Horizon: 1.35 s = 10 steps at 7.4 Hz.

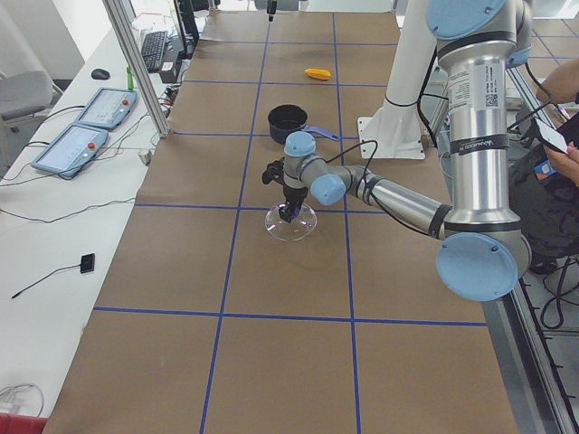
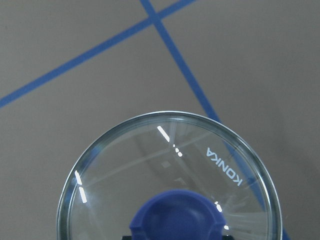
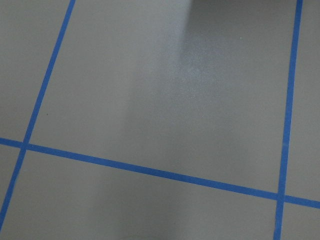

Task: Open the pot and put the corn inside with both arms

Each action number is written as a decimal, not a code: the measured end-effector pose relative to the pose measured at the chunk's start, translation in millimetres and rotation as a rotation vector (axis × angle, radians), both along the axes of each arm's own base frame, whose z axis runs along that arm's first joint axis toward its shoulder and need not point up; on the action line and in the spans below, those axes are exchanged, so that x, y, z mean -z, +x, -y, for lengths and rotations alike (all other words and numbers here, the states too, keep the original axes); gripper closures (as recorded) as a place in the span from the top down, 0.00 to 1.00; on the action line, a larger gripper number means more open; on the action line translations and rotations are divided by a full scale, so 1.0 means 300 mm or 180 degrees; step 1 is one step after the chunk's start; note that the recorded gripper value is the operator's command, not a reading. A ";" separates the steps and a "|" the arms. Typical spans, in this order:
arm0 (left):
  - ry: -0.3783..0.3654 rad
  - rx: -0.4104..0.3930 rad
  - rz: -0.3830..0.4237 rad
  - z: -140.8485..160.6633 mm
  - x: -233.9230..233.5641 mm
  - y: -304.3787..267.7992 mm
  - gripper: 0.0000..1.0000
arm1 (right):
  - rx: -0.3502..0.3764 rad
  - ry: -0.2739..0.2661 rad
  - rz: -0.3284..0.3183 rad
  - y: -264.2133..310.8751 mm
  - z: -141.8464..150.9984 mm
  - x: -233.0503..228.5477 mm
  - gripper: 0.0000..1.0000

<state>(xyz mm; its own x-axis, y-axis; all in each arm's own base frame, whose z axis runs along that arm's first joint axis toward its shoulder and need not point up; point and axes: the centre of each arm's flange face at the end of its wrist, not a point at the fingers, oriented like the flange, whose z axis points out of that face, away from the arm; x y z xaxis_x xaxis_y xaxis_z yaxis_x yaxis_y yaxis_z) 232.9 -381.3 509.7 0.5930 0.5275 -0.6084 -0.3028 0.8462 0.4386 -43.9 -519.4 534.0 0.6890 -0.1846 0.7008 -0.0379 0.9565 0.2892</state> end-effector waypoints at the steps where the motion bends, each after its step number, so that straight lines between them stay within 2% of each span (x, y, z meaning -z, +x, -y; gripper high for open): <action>1: 0.0033 -0.0025 -0.0053 -0.018 -0.094 -0.013 0.26 | 0.0000 -0.0002 -0.0003 -0.001 0.000 -0.002 1.00; 2: 0.0053 -0.0040 -0.0089 -0.028 -0.169 -0.020 0.40 | 0.0001 -0.0003 -0.0004 -0.001 -0.001 -0.002 1.00; 3: 0.0070 -0.0048 -0.0115 -0.033 -0.220 -0.023 0.78 | 0.0001 -0.0003 -0.0004 -0.001 -0.001 -0.002 1.00; 4: 0.0081 -0.0058 -0.0139 -0.034 -0.239 -0.022 0.97 | 0.0001 -0.0004 -0.0005 -0.001 -0.001 -0.003 1.00; 7: 0.0025 -0.0083 -0.0303 -0.012 -0.206 -0.051 0.99 | 0.0005 -0.0001 -0.0004 -0.003 -0.001 -0.001 1.00; 10: -0.0175 0.0193 -0.0450 0.064 -0.178 -0.238 0.99 | 0.0008 0.0011 0.0004 -0.006 -0.001 0.002 1.00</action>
<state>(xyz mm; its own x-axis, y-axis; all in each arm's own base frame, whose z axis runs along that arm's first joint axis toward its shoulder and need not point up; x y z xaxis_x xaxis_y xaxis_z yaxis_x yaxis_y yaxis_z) 161.6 -400.6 563.0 0.5290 0.4570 -0.7151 -0.1890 0.8849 0.4258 -45.7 -519.0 533.5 0.6877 -0.1886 0.7011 -0.0360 0.9556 0.2924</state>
